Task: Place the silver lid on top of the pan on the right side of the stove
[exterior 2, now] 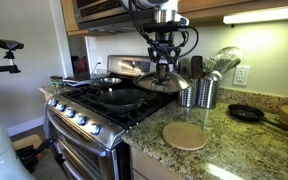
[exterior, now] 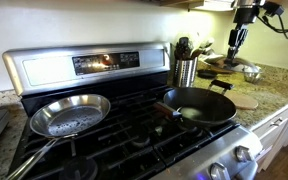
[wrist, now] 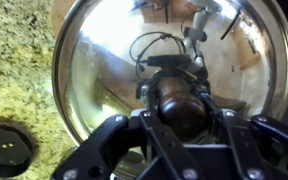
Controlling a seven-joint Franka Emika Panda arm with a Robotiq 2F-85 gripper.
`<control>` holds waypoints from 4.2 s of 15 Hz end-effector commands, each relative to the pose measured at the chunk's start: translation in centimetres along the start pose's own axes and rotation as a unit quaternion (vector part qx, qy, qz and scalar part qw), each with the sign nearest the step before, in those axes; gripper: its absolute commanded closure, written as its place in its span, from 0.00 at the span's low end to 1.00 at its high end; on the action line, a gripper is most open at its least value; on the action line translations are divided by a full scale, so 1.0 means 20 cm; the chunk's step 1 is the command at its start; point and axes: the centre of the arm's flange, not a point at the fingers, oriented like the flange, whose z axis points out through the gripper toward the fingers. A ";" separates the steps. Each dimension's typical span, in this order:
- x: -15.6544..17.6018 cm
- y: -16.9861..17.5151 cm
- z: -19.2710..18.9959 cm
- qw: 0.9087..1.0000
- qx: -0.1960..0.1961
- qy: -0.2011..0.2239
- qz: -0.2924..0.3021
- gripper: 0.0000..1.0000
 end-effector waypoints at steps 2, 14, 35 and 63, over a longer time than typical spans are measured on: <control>0.00 -0.26 0.02 0.996 0.000 0.001 -0.087 0.80; 0.08 -0.60 0.27 0.969 0.022 0.007 -0.244 0.80; -0.10 -1.20 0.50 0.905 0.009 0.047 -0.422 0.80; -0.12 -1.21 0.52 0.913 0.042 0.085 -0.397 0.80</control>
